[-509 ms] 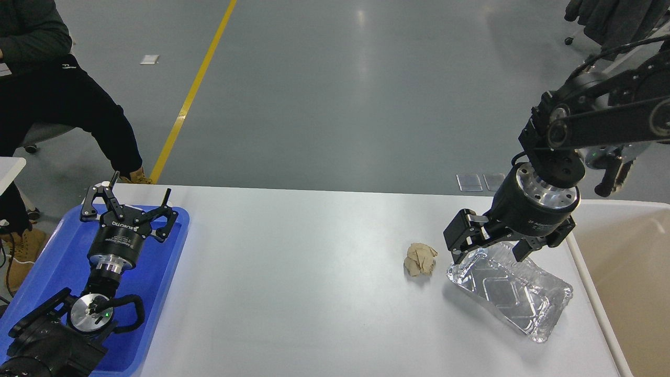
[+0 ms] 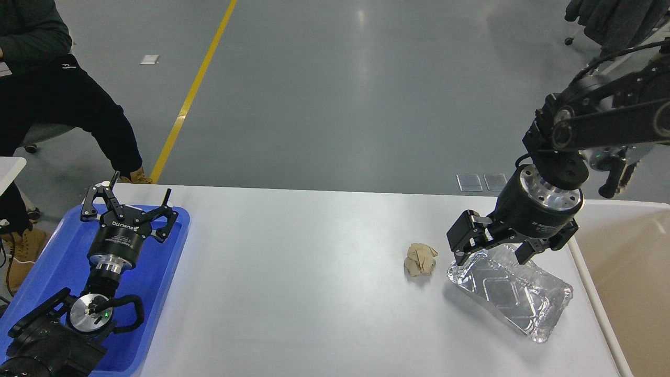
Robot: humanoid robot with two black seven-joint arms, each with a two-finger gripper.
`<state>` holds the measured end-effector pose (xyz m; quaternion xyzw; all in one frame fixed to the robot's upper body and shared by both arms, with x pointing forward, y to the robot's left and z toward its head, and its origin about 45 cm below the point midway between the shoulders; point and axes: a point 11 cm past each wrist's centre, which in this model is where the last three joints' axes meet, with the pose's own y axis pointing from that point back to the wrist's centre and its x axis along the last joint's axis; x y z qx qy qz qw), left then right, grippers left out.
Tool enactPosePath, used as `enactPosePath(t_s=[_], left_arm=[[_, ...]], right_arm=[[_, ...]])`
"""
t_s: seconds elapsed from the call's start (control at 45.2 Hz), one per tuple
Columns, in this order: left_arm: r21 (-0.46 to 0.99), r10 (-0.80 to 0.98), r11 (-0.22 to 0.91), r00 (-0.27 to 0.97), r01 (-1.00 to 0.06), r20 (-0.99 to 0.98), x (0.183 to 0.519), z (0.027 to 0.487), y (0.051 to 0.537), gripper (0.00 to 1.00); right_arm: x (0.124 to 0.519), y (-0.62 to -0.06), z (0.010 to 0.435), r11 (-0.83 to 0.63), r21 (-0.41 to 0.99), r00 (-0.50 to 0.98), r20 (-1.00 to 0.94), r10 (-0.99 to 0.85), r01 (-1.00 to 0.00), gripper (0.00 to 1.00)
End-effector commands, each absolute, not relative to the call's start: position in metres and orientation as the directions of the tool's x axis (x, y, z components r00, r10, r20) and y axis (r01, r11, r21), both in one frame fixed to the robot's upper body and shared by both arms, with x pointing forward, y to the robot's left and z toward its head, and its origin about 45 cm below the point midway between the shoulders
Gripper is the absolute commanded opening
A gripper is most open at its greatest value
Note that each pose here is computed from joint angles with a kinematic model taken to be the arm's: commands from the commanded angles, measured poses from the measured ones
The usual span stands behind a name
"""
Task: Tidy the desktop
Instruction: 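Raise the right gripper away from the clear container toward the bin side, then lower the right gripper onto the clear container's edge and grasp it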
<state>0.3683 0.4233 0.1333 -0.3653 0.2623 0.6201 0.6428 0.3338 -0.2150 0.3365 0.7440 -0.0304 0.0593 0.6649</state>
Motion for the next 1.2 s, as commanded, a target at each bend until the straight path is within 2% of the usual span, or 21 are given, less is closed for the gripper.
enactPosePath(t_s=[0.0, 0.332, 0.553, 0.753, 0.863, 1.173], left_arm=[[-0.144, 0.605, -0.035, 0.094, -0.989, -0.791, 0.368, 0.133, 0.423, 0.99], [-0.145, 0.606, -0.036, 0.093, -0.989, -0.79, 0.368, 0.134, 0.424, 0.99], [-0.145, 0.606, -0.037, 0.093, -0.989, -0.79, 0.368, 0.134, 0.424, 0.99], [-0.145, 0.606, -0.037, 0.093, -0.989, -0.79, 0.368, 0.134, 0.424, 0.99], [-0.145, 0.606, -0.036, 0.093, -0.989, -0.79, 0.368, 0.134, 0.424, 0.99], [-0.145, 0.605, -0.037, 0.094, -0.989, -0.791, 0.368, 0.133, 0.423, 0.99]], right_arm=[[0.335, -0.255, 0.326, -0.128, 0.984, 0.992, 0.124, -0.028, -0.127, 1.0], [0.331, -0.38, 0.273, -0.078, 0.984, 0.967, 0.14, -0.211, -0.159, 1.0], [0.341, -0.414, 0.243, -0.076, 0.974, 0.937, 0.181, -0.299, -0.213, 1.0], [0.353, -0.451, 0.22, 0.017, 0.97, 0.911, 0.232, -0.341, -0.241, 1.0], [0.362, -0.465, 0.198, 0.087, 0.966, 0.901, 0.259, -0.349, -0.244, 1.0], [0.353, -0.465, 0.153, 0.125, 0.971, 0.913, 0.234, -0.334, -0.203, 1.0]])
